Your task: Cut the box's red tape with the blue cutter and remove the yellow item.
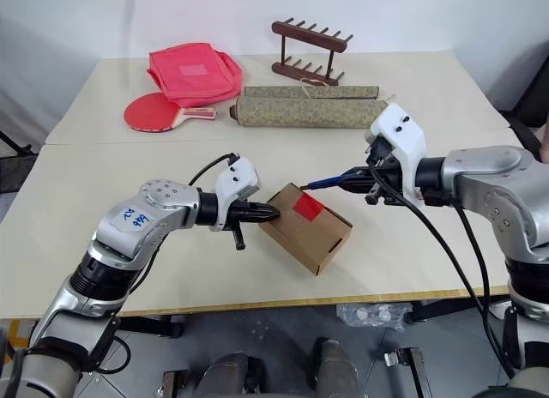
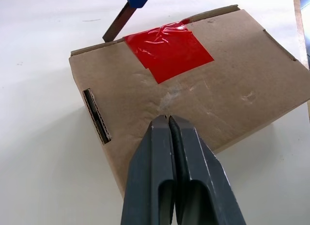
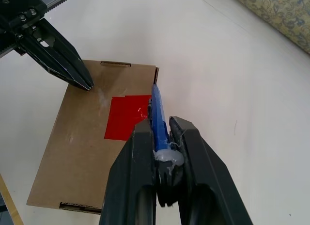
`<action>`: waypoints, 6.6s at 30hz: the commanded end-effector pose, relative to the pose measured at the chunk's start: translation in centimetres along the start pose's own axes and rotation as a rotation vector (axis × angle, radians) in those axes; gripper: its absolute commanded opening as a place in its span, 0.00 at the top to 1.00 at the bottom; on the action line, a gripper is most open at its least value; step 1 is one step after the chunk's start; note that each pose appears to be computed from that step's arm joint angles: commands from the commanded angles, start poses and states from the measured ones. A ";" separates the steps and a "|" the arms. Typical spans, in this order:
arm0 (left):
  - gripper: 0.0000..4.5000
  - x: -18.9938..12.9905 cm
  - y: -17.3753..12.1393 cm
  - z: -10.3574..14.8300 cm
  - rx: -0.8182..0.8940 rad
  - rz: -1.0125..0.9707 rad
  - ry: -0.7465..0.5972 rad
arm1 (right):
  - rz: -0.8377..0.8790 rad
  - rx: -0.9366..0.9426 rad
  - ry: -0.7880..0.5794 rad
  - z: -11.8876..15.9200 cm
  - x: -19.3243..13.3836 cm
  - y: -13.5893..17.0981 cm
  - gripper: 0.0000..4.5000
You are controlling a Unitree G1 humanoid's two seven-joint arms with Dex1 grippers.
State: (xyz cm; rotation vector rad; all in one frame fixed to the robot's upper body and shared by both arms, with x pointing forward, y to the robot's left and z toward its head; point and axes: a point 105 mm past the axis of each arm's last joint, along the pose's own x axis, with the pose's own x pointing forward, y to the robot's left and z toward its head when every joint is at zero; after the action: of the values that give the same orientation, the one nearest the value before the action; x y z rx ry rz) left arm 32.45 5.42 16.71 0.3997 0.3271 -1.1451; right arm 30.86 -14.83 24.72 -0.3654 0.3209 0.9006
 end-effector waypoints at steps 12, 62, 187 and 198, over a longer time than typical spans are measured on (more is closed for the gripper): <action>0.99 0.3 0.0 -1.1 -0.020 0.005 0.044 | -0.032 -0.017 -0.027 0.6 -0.7 -0.4 0.96; 0.99 1.0 -0.2 -1.6 -0.026 0.030 0.072 | -0.005 0.129 0.269 -1.1 0.4 0.1 0.96; 0.99 3.2 1.4 0.4 0.005 0.069 0.028 | -0.469 0.408 -0.029 -14.9 -5.8 -9.0 0.96; 1.00 -2.5 2.5 0.9 -0.047 0.053 0.002 | -0.500 0.297 -0.005 -13.1 -7.1 -9.4 0.14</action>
State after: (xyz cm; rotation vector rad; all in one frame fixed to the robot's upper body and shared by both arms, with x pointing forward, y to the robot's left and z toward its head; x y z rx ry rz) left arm 34.63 7.67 18.38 0.3726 0.3560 -1.0515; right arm 32.80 -30.78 15.06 -0.0732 0.3916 0.3573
